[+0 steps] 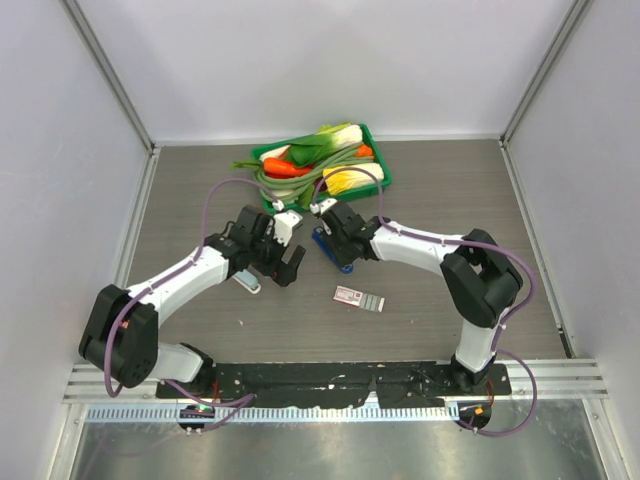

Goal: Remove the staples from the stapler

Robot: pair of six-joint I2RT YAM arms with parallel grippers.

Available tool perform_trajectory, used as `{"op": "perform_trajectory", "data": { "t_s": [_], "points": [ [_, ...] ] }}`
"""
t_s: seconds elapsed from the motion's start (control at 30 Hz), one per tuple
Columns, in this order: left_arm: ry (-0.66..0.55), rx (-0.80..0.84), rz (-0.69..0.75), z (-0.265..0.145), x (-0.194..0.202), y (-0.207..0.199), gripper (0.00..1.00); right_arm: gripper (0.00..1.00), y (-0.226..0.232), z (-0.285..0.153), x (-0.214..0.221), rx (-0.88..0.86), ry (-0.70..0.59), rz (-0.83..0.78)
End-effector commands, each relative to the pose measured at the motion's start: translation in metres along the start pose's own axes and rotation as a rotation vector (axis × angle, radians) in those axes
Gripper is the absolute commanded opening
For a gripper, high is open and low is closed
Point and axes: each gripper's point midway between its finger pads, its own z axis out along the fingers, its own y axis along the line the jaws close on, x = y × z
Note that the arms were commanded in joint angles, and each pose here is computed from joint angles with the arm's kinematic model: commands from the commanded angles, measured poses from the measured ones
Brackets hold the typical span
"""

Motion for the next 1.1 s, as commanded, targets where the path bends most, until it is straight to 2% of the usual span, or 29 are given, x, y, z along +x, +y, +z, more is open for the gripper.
{"op": "perform_trajectory", "data": {
  "t_s": [0.0,0.1,0.17,0.2,0.27,0.5,0.67,0.77,0.87,0.93,1.03,1.07],
  "points": [
    [-0.075,0.033,-0.047,-0.007,-0.019,-0.002,1.0,0.26,0.001,-0.021,-0.045,-0.02,-0.148,0.104],
    [-0.071,0.067,-0.049,-0.008,-0.022,-0.008,1.0,0.13,0.009,-0.035,-0.059,-0.074,-0.224,0.217],
    [-0.078,0.095,-0.05,-0.009,-0.023,-0.012,1.0,0.07,0.016,-0.052,-0.078,-0.131,-0.318,0.325],
    [-0.082,0.107,-0.045,-0.01,-0.023,-0.014,1.0,0.03,0.02,-0.05,-0.067,-0.151,-0.317,0.354],
    [-0.088,0.126,-0.037,-0.009,-0.022,-0.017,1.0,0.01,0.025,-0.073,-0.084,-0.222,-0.431,0.453],
    [-0.114,0.23,-0.017,-0.009,-0.022,-0.035,1.0,0.01,0.05,-0.092,-0.074,-0.304,-0.537,0.573],
    [-0.087,0.299,-0.049,-0.008,-0.029,-0.045,0.99,0.01,0.069,-0.085,-0.07,-0.277,-0.531,0.587],
    [-0.091,0.278,-0.041,-0.009,-0.029,-0.042,0.98,0.01,0.073,-0.069,-0.062,-0.223,-0.473,0.564],
    [-0.094,0.266,-0.031,-0.01,-0.024,-0.04,0.98,0.01,0.076,-0.056,-0.049,-0.177,-0.415,0.515],
    [-0.105,0.258,-0.03,-0.013,-0.026,-0.038,0.98,0.07,0.08,-0.048,-0.044,-0.171,-0.378,0.493],
    [-0.123,0.242,-0.042,-0.018,-0.03,-0.032,0.98,0.18,0.091,-0.038,-0.033,-0.156,-0.301,0.435],
    [-0.125,0.248,-0.05,-0.02,-0.031,-0.031,0.99,0.29,0.098,-0.034,-0.028,-0.15,-0.271,0.405]
  ]
}}
